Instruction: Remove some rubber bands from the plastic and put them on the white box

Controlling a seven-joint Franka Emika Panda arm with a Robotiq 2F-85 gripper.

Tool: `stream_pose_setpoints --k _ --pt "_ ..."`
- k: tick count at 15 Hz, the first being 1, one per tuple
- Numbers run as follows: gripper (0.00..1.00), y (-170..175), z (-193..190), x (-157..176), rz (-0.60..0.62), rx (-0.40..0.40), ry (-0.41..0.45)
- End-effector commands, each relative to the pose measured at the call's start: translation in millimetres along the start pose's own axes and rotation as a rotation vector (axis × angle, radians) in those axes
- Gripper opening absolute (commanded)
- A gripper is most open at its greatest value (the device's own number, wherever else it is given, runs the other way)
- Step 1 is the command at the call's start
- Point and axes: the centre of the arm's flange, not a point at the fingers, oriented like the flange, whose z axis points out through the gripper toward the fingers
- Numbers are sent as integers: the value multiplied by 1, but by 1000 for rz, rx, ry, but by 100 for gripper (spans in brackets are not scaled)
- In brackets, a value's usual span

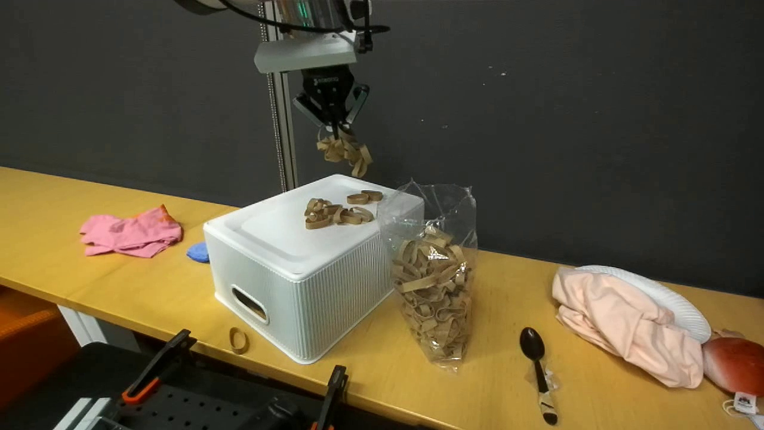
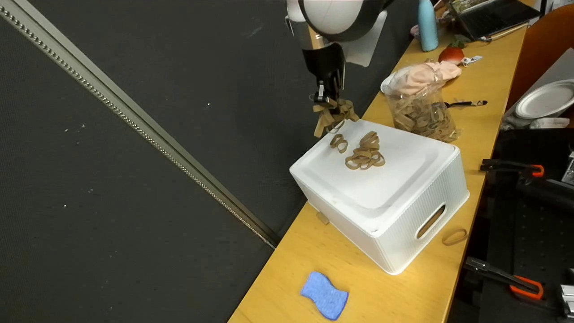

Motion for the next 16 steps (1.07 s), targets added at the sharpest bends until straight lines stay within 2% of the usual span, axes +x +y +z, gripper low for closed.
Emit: stream_pose_setpoints --k 1,11,15,16 --pt "2 -7 2 0 -40 67 2" --pt "2 -23 60 -6 -130 194 -71" --pt "2 -33 69 -9 -165 220 -86" --pt "32 -34 69 -10 -168 219 -89"
